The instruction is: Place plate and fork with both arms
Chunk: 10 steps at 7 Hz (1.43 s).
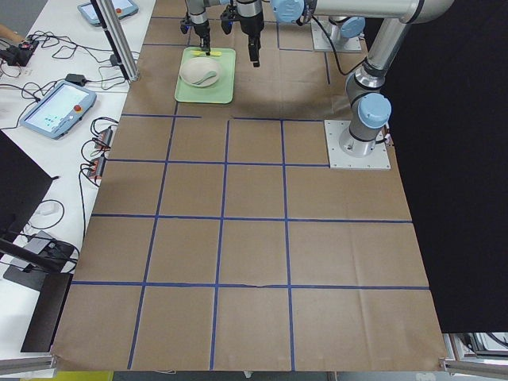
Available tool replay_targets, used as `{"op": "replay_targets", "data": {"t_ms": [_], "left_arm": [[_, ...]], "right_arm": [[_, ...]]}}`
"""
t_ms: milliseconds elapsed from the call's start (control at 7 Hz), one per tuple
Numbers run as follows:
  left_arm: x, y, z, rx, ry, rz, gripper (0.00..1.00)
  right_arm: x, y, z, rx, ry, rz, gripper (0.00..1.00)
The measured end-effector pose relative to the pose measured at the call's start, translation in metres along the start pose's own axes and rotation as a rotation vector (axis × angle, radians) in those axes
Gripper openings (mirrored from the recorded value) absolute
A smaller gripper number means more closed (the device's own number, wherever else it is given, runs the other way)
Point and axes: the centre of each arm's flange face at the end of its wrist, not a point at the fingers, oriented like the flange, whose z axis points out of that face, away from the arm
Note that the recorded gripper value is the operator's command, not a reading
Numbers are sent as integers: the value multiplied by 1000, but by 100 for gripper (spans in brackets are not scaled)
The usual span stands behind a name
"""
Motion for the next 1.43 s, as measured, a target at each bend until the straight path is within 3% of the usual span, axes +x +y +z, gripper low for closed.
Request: {"op": "replay_targets", "data": {"t_ms": [143,714,1143,1429], "left_arm": [[0,0,0,0,0,0,100],[0,0,0,-1,0,1,100],[0,1,0,-2,0,2,100],[0,1,0,0,-2,2,100]], "right_arm": [[1,0,-2,3,2,-1,100],[6,1,-18,12,0,8,100],[15,23,-76,25,-2,5,100],[42,54,-135,12,-1,-9,100]]}}
